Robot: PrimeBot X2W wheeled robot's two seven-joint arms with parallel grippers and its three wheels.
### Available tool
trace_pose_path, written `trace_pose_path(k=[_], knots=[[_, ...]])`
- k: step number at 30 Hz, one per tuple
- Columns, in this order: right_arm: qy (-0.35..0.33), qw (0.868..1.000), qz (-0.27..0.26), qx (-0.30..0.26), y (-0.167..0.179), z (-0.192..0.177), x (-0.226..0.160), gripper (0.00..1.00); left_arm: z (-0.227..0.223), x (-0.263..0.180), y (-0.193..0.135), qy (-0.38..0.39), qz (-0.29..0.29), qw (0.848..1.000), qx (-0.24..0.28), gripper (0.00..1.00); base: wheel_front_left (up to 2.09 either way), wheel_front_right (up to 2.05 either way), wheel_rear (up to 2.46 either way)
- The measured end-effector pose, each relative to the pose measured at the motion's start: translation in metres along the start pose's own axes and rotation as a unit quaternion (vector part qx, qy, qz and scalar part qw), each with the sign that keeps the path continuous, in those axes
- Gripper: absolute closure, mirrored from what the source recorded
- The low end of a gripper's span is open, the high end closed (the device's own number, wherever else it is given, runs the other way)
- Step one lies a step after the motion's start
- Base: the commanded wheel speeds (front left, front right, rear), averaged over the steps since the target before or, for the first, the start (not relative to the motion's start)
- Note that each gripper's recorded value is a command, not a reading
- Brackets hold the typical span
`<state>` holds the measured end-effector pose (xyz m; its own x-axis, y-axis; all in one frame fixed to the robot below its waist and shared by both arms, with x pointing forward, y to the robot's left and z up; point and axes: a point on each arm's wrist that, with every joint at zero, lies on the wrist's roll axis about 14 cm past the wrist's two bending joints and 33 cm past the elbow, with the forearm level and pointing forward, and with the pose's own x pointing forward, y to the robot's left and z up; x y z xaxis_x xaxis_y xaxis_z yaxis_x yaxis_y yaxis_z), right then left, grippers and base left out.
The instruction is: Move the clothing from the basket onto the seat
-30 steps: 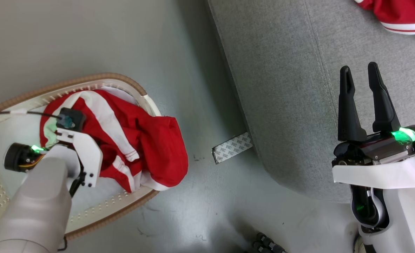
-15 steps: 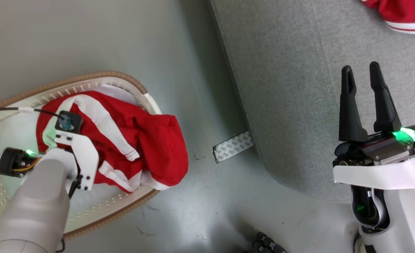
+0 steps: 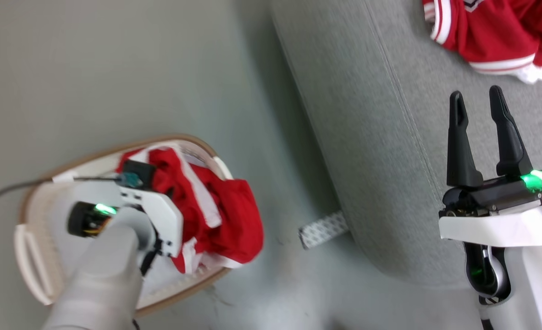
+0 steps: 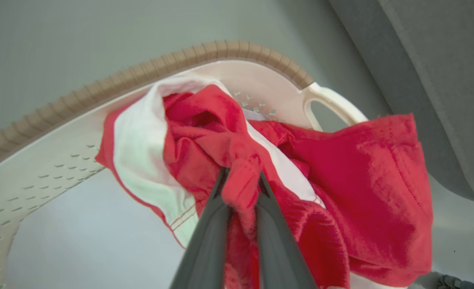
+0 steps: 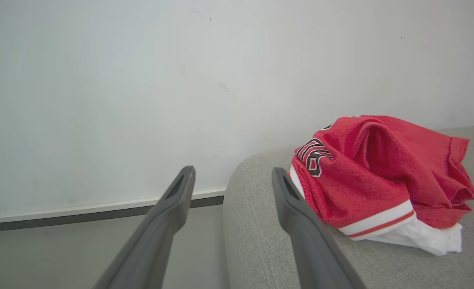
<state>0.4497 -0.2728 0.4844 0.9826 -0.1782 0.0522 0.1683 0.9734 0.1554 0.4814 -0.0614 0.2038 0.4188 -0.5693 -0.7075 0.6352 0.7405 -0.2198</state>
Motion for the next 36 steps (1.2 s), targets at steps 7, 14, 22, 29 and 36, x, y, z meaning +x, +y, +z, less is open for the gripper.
trace_pose_path(k=[7, 14, 22, 29, 36], knots=[[-0.028, 0.999, 0.022, 0.006, 0.017, 0.024, -0.011, 0.0, 0.048, -0.052, -0.014, -0.1, 0.01, 0.995, 0.007, 1.0, 0.0, 0.0, 0.0], [-0.049, 0.997, 0.052, 0.026, 0.035, 0.045, -0.031, 0.0, 0.108, -0.115, -0.042, -0.213, 0.003, 0.976, 0.036, 1.0, 0.0, 0.0, 0.0], [-0.065, 0.992, 0.097, 0.051, 0.064, 0.061, -0.054, 0.0, 0.177, -0.203, -0.061, -0.348, 0.003, 0.935, 0.064, 1.0, 0.0, 0.0, 0.0], [-0.07, 0.984, 0.151, 0.066, 0.1, 0.067, -0.065, 0.0, 0.224, -0.282, -0.066, -0.451, 0.021, 0.887, 0.1, 1.0, 0.0, 0.0, 0.0], [-0.068, 0.978, 0.184, 0.072, 0.123, 0.069, -0.076, 0.0, 0.247, -0.336, -0.081, -0.517, 0.03, 0.847, 0.121, 1.0, 0.0, 0.0, 0.0]])
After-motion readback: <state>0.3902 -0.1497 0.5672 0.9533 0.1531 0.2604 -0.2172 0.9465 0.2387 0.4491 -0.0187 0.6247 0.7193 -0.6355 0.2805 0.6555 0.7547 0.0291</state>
